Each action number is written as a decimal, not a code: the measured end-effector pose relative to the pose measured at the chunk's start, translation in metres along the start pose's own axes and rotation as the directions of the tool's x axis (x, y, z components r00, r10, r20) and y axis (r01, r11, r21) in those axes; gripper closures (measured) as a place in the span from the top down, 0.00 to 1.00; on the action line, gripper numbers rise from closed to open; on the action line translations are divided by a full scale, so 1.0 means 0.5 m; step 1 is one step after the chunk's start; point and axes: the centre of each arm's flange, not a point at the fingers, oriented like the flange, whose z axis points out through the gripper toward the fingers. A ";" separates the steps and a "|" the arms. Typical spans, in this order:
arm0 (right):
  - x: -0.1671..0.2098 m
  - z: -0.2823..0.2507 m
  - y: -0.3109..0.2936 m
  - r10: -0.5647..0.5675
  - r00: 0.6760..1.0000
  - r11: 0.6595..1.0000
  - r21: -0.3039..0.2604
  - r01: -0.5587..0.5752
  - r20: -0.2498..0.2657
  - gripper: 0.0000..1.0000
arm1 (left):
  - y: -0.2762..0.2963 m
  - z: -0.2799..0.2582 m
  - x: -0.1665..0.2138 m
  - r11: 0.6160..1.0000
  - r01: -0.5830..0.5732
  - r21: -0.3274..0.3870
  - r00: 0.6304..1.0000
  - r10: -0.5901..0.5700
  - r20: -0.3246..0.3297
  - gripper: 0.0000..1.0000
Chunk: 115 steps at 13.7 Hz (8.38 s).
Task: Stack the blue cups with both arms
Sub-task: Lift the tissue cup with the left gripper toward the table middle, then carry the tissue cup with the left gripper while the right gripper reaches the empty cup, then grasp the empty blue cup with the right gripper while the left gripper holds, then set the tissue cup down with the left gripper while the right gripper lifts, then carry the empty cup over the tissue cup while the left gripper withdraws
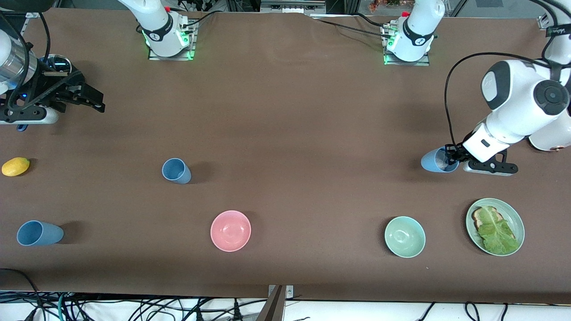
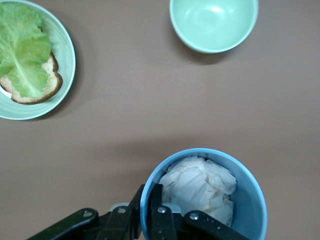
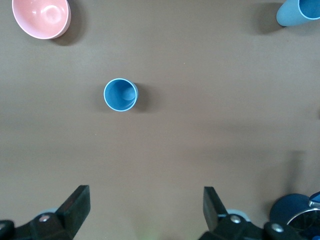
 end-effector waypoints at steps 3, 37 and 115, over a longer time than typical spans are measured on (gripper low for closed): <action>0.000 0.007 0.001 0.001 1.000 1.000 -0.001 -0.001 0.007 1.00 | 0.052 -0.061 0.021 1.000 0.010 -0.009 1.000 -0.010 0.023 0.08; 0.031 0.288 0.005 0.007 0.999 1.000 0.004 -0.007 -0.041 1.00 | 0.946 0.118 -0.049 0.787 0.614 0.059 0.785 -0.617 0.052 0.08; 0.052 0.340 -0.724 0.222 0.975 0.975 0.036 -0.221 -0.013 0.05 | 0.444 -0.422 0.095 0.925 0.367 0.098 0.930 -0.361 -0.073 1.00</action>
